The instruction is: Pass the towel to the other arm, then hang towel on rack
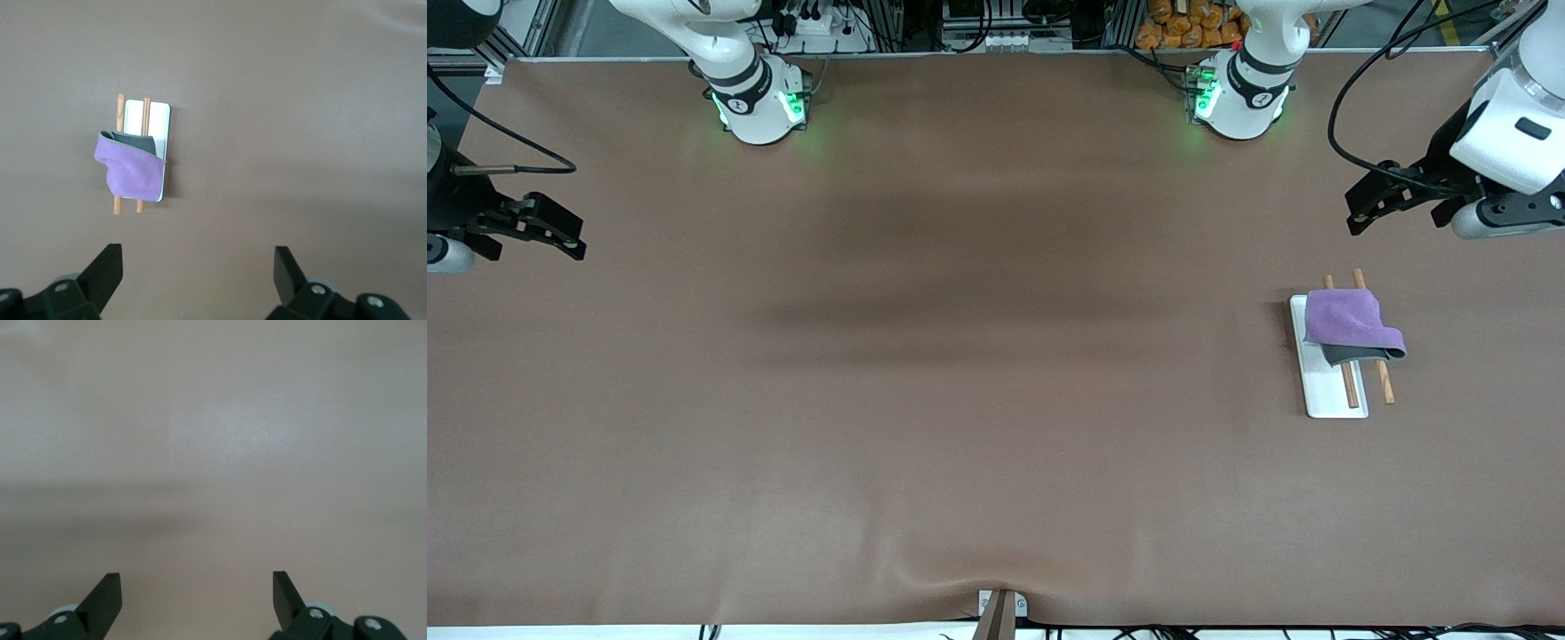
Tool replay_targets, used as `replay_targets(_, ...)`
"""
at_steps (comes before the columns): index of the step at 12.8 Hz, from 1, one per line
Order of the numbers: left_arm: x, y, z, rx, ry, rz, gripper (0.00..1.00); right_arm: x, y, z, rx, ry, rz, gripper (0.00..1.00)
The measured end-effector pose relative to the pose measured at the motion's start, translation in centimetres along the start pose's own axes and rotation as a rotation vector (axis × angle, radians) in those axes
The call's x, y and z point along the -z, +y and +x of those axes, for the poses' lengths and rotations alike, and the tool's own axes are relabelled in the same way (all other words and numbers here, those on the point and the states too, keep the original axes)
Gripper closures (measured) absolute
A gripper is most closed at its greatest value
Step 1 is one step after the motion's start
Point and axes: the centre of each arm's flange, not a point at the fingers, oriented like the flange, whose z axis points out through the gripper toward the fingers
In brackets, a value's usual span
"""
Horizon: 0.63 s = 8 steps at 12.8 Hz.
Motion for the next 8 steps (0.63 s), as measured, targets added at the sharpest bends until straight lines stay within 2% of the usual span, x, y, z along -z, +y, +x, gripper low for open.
replay_targets(8,-0.15,-0.99,-1.07,0.014,-0.031,0.015,0.0,0.0,0.07,0.0,-0.001,0.0,0.0,0.0)
